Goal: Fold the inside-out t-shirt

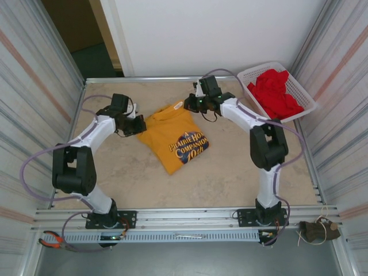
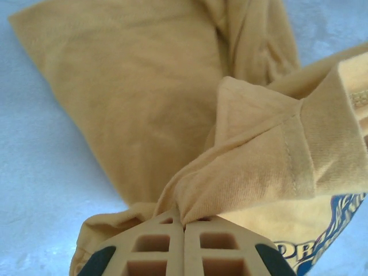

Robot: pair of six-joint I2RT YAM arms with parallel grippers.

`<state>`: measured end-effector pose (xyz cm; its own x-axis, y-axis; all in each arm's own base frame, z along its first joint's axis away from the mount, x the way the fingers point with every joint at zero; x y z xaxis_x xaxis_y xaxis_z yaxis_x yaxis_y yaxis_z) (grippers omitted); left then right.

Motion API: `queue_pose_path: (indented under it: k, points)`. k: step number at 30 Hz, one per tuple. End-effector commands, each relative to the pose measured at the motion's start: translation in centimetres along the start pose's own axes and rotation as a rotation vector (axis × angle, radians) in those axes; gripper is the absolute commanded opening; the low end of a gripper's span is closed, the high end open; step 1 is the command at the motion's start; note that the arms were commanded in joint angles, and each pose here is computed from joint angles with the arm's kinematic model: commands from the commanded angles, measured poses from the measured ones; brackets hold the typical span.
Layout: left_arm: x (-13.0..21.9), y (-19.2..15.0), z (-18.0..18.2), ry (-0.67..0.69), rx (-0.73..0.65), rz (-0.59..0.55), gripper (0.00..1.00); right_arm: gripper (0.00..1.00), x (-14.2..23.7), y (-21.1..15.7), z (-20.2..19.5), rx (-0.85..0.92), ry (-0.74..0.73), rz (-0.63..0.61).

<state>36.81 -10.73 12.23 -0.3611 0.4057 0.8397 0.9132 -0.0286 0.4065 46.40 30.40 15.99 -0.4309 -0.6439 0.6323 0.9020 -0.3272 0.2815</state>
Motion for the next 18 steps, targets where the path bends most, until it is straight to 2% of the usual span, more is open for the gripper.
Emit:
queue_pose_path:
  k: [1,2,3,5,6,8,10,13,15,18]
  points:
    - [-1.6,-0.2,3.3,0.112,0.044,0.031,0.0,0.0,-5.1,0.6,-3.2,-0.026,-0.058,0.021]
    - [-2.0,-0.2,4.2,0.133,0.064,0.031,0.0,0.0,-6.3,1.0,-3.6,-0.023,-0.066,0.024]
    - [-2.6,0.0,5.2,0.155,0.091,0.026,0.0,0.04,-7.2,1.6,-3.7,-0.024,-0.067,0.026]
    - [-3.5,0.7,7.1,0.193,0.142,0.025,0.0,0.39,-8.1,2.7,-4.0,-0.038,-0.072,0.03]
    - [-4.0,0.9,7.9,0.196,0.167,0.039,0.0,0.51,-7.5,3.1,-4.2,-0.048,-0.078,0.02]
    - [-4.5,1.7,8.5,0.19,0.186,0.044,0.04,0.65,-5.3,3.7,-3.4,-0.05,-0.055,-0.022]
    - [-4.4,2.9,8.3,0.176,0.174,0.025,0.25,0.71,-2.7,2.9,-4.4,-0.065,-0.076,-0.043]
    - [-3.1,4.2,7.4,0.16,0.152,-0.016,0.5,0.71,0.5,0.9,-5.6,-0.081,-0.104,-0.039]
    - [-1.9,4.5,6.7,0.157,0.14,-0.042,0.58,0.71,1.9,-1.4,-6.8,-0.079,-0.137,-0.03]
    - [-0.5,4.0,5.3,0.132,0.123,-0.058,0.61,0.71,2.6,-4.8,-8.1,-0.076,-0.169,0.009]
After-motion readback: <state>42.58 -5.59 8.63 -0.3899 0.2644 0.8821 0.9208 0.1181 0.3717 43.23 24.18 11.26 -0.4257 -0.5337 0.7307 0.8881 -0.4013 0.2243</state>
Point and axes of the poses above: each hand's point on the last joint's axis, 136 mm out from that joint toward the fingers, its own x axis back along the fingers, its own z axis along the line the jaws close on, y = z × x, the point moved 2 cm from there along x, back along the fingers, and after that the axes turned 14 degrees about -x, right-handed, at the moved point
